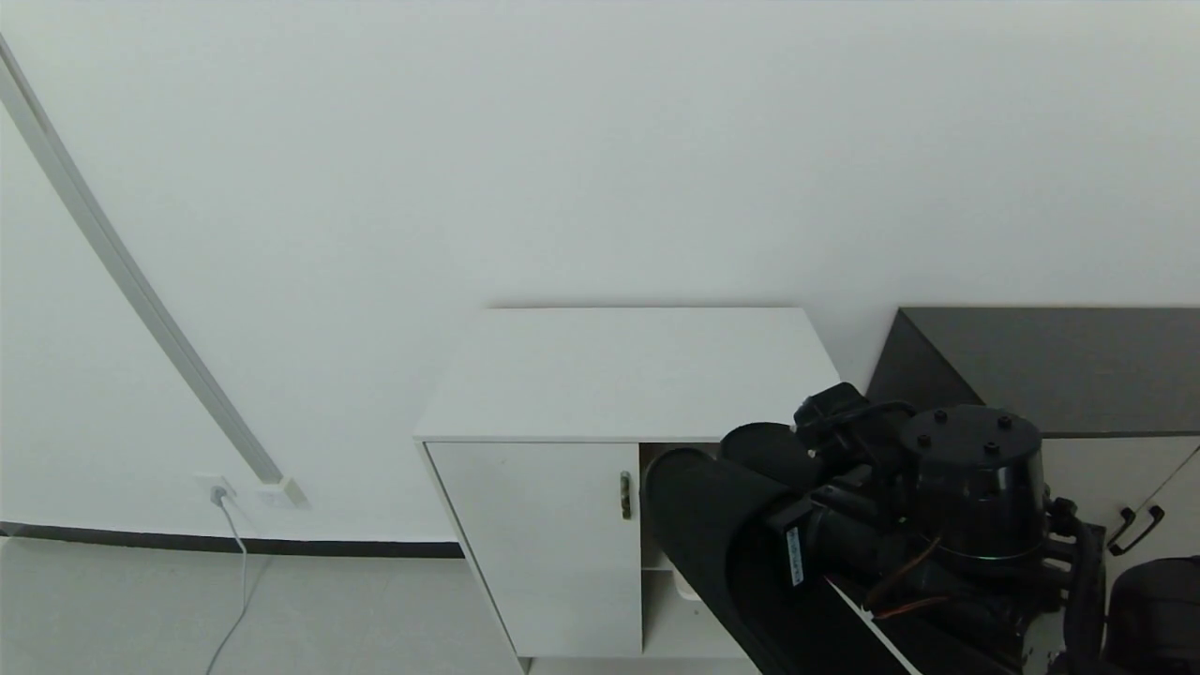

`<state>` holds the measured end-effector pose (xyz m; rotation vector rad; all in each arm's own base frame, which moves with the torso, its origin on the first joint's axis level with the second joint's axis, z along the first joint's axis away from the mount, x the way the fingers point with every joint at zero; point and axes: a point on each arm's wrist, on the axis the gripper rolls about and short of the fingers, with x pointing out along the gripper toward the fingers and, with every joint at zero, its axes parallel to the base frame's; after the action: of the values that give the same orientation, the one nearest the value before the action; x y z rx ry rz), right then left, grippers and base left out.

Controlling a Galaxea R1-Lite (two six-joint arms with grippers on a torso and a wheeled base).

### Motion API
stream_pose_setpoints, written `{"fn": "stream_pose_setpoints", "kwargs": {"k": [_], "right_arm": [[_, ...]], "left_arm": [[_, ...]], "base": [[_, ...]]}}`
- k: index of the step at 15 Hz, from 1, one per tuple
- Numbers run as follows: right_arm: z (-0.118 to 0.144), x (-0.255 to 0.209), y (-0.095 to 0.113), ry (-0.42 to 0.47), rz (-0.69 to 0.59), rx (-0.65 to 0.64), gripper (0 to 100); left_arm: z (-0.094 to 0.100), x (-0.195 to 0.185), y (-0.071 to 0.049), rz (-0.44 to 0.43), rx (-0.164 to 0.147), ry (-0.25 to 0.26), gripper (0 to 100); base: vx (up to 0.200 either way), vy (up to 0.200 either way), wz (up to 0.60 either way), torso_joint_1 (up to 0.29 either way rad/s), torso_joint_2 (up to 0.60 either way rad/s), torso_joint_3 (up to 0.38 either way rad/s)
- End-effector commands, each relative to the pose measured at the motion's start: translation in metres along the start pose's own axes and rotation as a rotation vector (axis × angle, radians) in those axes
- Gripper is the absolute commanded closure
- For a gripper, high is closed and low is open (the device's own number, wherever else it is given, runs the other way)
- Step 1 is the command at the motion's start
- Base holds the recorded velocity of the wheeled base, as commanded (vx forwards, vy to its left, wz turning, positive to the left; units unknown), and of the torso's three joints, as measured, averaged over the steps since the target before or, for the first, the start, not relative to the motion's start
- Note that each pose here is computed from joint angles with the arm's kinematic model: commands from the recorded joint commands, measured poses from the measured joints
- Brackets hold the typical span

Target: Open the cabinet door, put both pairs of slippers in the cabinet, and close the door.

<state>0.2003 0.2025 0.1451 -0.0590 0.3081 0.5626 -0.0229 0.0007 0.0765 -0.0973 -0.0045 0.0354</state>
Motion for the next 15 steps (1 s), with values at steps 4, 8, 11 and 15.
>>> {"fn": "stream_pose_setpoints", "kwargs": {"k": [4,8,11,15], "right_arm": [[-0.0035,0.0008,0.0016,0.004,0.005,-0.005,100],[-0.003,0.0005,0.0016,0.001,0.005,-0.004,100],[-0.0034,0.0004,0.0015,0.003,0.005,-0.004,100],[-0.0043,0.0001,0.0018,0.006,0.006,-0.006,100]], "left_arm": [[0.0,0.0,0.0,0.001,0.001,0.0,100],[0.0,0.0,0.0,0.001,0.001,0.0,100],[0.0,0.0,0.0,0.001,0.001,0.0,100],[0.0,0.0001,0.0,0.001,0.001,0.001,100]], "base": [[0.0,0.0,0.0,-0.082,0.18,0.104],[0.0,0.0,0.0,-0.15,0.34,0.183],[0.0,0.0,0.0,-0.167,0.35,0.188],[0.0,0.0,0.0,-0.164,0.37,0.212]]}}
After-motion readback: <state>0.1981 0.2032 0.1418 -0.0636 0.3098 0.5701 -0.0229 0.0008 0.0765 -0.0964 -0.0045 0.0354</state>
